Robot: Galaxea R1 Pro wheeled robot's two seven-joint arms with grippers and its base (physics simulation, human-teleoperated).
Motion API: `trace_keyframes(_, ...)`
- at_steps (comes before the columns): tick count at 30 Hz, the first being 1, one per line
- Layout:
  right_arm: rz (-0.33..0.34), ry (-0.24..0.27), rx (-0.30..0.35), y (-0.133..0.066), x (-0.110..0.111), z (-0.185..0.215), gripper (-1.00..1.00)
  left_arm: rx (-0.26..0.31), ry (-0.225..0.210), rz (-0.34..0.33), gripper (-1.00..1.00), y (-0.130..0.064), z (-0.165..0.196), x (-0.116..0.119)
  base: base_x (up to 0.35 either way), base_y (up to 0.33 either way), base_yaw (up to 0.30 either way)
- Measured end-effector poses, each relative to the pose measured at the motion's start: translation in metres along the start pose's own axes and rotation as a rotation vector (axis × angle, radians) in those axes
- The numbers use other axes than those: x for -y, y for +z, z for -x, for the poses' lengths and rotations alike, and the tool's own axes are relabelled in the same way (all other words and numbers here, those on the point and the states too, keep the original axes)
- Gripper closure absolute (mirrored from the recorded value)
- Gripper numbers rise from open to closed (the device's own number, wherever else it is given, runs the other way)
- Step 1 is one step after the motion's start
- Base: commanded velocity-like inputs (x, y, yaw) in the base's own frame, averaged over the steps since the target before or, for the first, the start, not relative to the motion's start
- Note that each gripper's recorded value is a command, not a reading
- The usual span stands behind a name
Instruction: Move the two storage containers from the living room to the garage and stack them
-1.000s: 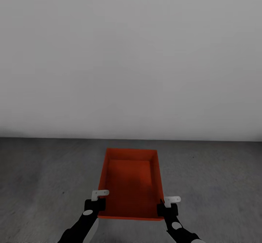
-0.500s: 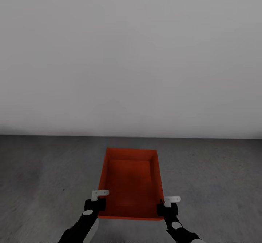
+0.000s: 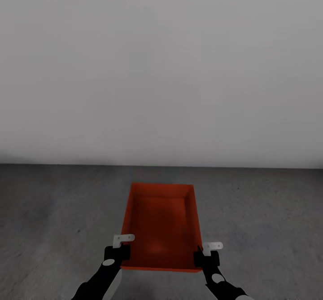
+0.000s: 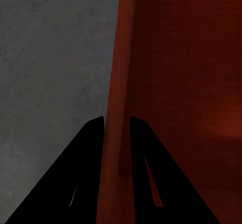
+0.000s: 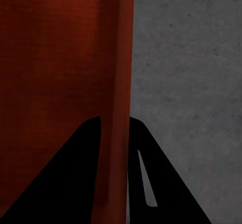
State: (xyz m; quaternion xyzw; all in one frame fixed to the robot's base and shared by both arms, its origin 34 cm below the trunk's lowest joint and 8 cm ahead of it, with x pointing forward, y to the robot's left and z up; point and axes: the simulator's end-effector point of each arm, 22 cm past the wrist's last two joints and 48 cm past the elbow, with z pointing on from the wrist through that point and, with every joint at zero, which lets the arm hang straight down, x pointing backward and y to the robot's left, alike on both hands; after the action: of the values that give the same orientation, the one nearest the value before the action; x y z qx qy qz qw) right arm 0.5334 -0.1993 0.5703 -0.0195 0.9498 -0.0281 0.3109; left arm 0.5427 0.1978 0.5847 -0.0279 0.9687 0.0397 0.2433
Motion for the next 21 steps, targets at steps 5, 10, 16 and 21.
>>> trace_keyframes(5, 0.001, -0.001, -0.007, 0.001, 0.0, -0.004, 1.0, -0.007, 0.001, 0.0, 1.0, 0.001, -0.003, 0.0, 0.0, 0.0, 0.0)
trace_keyframes(10, 0.001, -0.001, -0.013, 0.002, 0.0, -0.007, 1.0, -0.013, 0.001, 0.001, 1.0, 0.003, -0.007, 0.0, 0.0, 0.0, 0.0)
trace_keyframes(16, 0.001, 0.0, -0.022, 0.003, -0.001, -0.012, 1.0, -0.022, 0.003, 0.001, 1.0, 0.005, -0.011, 0.0, 0.0, 0.0, 0.0)
trace_keyframes(21, 0.001, 0.001, -0.03, 0.003, -0.001, -0.017, 1.0, -0.03, 0.004, 0.001, 1.0, 0.006, -0.015, 0.0, 0.0, 0.0, 0.0)
